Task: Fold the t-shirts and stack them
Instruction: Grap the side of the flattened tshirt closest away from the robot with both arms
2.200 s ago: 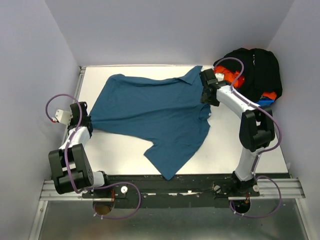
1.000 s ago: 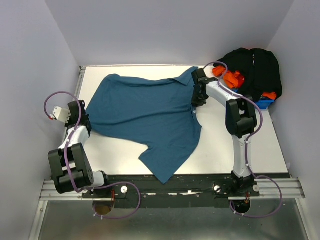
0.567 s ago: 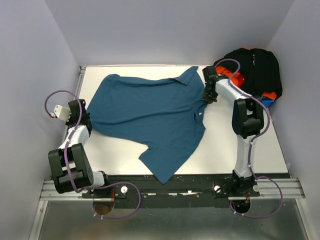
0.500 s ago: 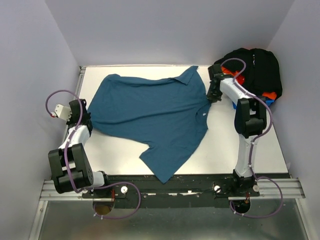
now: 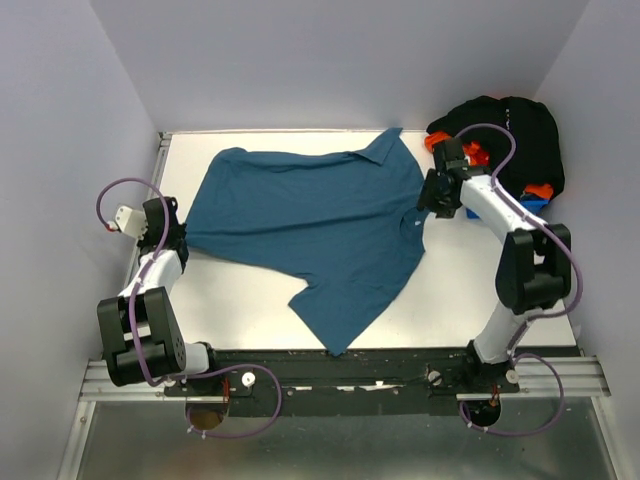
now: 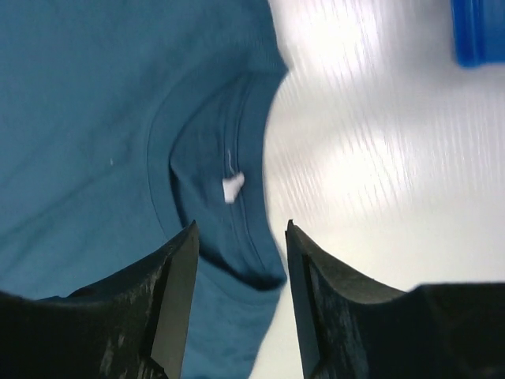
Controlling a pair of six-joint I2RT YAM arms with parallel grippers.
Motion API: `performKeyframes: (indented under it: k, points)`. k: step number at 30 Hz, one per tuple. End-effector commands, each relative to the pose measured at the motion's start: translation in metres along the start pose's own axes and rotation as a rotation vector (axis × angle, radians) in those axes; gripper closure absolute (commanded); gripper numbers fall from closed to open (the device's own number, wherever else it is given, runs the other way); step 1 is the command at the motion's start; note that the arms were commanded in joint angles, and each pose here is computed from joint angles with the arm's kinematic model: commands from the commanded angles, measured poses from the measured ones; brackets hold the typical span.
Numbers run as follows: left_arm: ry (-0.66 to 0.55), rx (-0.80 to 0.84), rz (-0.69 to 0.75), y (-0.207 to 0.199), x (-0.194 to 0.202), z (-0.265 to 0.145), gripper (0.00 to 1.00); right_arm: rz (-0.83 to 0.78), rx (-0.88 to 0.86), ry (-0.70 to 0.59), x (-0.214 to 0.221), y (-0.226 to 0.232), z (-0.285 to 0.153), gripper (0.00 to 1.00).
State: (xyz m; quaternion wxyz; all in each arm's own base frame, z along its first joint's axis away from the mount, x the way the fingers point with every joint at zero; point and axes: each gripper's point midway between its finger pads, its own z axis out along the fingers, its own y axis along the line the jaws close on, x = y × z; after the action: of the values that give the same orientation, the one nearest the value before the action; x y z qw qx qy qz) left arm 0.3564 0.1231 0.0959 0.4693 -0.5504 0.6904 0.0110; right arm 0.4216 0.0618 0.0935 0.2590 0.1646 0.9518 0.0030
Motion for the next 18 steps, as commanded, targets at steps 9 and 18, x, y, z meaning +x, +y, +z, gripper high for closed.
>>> performKeyframes:
  k: [9, 18]
  points:
    - [0.005, 0.041, -0.014, -0.008, 0.005, -0.005, 1.00, -0.154, -0.146, 0.046, 0.158, 0.043, -0.052, 0.45]
    - [-0.012, 0.038, -0.013, -0.004, 0.003, -0.007, 1.00, -0.315, -0.212, 0.153, 0.274, 0.087, -0.092, 0.45]
